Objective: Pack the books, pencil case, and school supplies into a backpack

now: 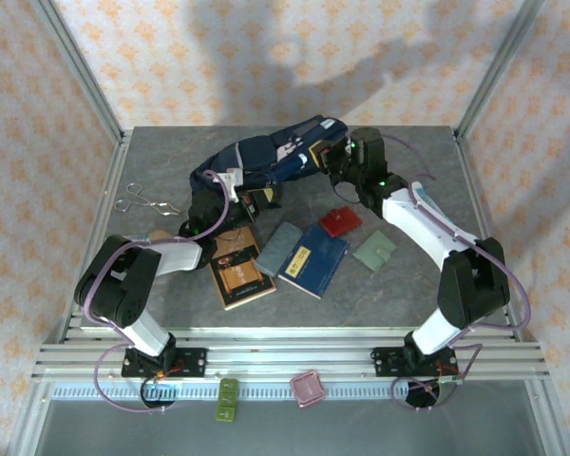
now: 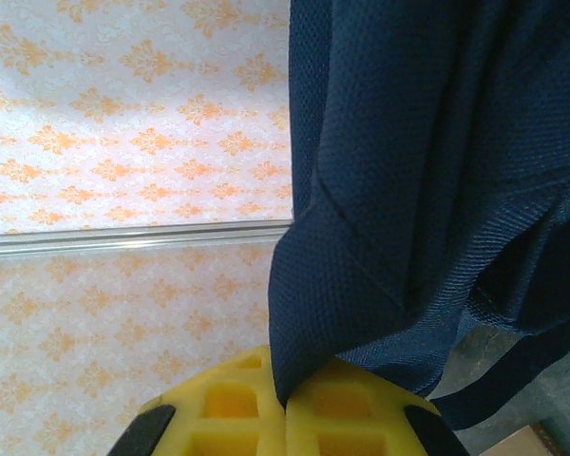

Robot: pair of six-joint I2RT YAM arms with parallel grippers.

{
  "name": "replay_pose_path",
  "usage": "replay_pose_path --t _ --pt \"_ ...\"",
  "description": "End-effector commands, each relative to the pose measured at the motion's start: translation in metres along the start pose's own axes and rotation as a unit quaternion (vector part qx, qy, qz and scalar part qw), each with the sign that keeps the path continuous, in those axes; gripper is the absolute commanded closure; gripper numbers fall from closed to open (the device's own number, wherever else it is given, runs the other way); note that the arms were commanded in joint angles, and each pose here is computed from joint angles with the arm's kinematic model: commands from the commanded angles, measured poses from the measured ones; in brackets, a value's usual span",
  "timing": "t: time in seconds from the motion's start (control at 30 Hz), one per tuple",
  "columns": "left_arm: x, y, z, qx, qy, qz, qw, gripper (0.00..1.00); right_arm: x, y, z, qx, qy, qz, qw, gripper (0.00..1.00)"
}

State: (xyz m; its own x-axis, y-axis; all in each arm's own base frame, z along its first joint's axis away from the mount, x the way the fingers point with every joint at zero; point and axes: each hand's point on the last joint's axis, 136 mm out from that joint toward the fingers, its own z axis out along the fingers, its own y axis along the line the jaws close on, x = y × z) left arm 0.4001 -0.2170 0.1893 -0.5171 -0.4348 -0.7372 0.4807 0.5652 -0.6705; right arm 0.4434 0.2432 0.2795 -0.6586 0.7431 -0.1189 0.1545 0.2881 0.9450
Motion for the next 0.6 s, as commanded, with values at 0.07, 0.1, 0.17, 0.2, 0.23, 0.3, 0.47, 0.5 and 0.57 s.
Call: replay_pose_path --t 0.07,0.1,0.17,0.2,0.23,0.3,0.47,0.5,0.57 --pt "0.0 0.025 -0.011 -0.08 0.002 0.032 0.996 1.0 -0.008 0.038 -0.022 -0.056 -0.031 -0.04 0.997 1.0" --pt "-0.001 0.03 -0.013 -0.097 0.001 0.036 0.995 1.0 -0.01 0.034 -0.023 -0.05 -0.036 -0.044 0.997 1.0" --pt "0.0 0.037 -0.019 -0.125 0.004 0.041 0.991 1.0 -0.015 0.023 -0.024 -0.036 -0.047 -0.049 0.997 1.0" --pt "0.001 0.041 -0.023 -0.139 0.005 0.042 0.989 1.0 -0.018 0.019 -0.026 -0.031 -0.053 -0.049 0.997 1.0" --pt "0.001 0.044 -0.027 -0.152 0.004 0.044 0.987 1.0 -0.021 0.013 -0.026 -0.025 -0.058 -0.049 0.997 1.0" --pt "0.002 0.053 -0.038 -0.184 0.001 0.044 0.982 1.0 -0.029 0.0 -0.028 -0.011 -0.069 -0.048 0.996 1.0" --pt "0.011 0.066 -0.059 -0.238 0.013 0.044 0.97 1.0 -0.046 -0.034 -0.033 0.018 -0.089 -0.04 0.995 1.0" --pt "0.013 0.07 -0.064 -0.251 0.013 0.044 0.967 1.0 -0.049 -0.04 -0.033 0.024 -0.091 -0.038 0.995 1.0" --pt "0.015 0.077 -0.073 -0.277 0.015 0.043 0.96 1.0 -0.056 -0.051 -0.035 0.033 -0.097 -0.037 0.994 1.0"
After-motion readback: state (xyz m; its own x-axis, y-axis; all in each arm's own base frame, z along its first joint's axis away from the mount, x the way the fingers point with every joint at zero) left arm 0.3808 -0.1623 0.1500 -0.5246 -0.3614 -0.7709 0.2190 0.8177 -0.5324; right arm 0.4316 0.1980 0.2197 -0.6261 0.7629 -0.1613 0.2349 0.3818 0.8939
